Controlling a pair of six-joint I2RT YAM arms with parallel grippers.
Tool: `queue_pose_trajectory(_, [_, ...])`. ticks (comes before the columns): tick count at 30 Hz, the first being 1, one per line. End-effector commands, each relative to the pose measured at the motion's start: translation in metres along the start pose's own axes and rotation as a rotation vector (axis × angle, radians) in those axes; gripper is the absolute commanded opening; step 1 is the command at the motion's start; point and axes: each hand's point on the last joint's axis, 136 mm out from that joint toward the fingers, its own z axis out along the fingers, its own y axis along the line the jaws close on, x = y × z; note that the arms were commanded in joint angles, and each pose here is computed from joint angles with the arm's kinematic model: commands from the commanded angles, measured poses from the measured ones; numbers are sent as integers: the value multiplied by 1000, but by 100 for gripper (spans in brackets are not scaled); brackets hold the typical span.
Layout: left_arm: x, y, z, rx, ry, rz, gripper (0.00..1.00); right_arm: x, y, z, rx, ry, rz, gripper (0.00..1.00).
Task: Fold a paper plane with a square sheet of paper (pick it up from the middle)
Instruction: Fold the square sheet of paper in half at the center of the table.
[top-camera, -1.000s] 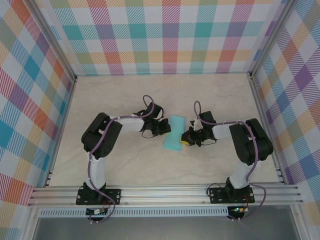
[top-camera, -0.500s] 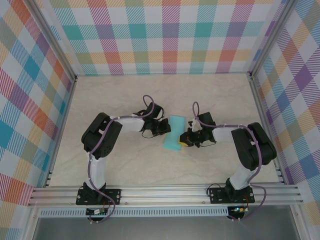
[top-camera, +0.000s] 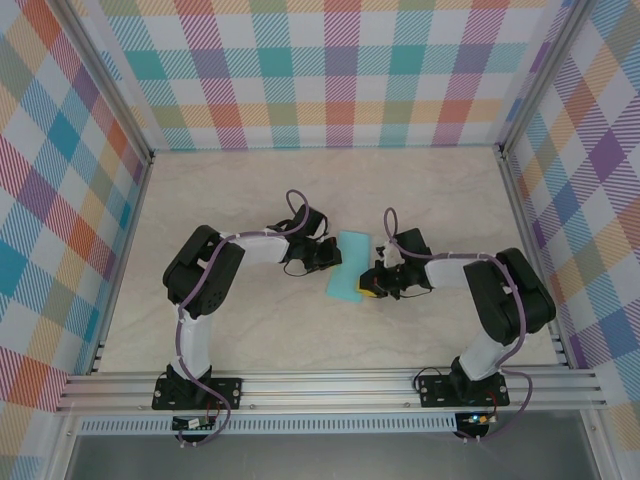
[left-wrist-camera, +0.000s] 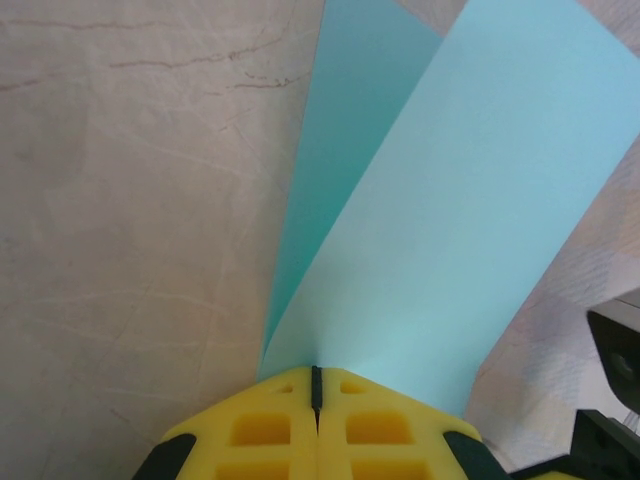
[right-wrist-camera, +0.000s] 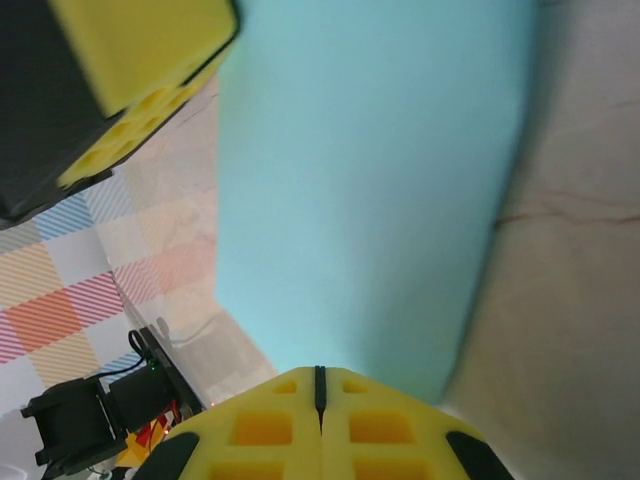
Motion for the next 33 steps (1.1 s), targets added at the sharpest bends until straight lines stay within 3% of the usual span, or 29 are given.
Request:
queue_pose_trajectory(1, [25,26,12,-104,75,-14,0,11,5,0,-22,17,-16,4])
queue_pose_trajectory(11, [25,25,11,-103,75,-14,0,26,-29,11,55,54,47,3])
queue_pose_trajectory(21, [25,25,10,-106,75,-14,0,19,5,-3,-18,17,-17,4])
queue_pose_trajectory(33, [26,24,11,-105,77,-12,0,20,-19,14,158,39,-47,2])
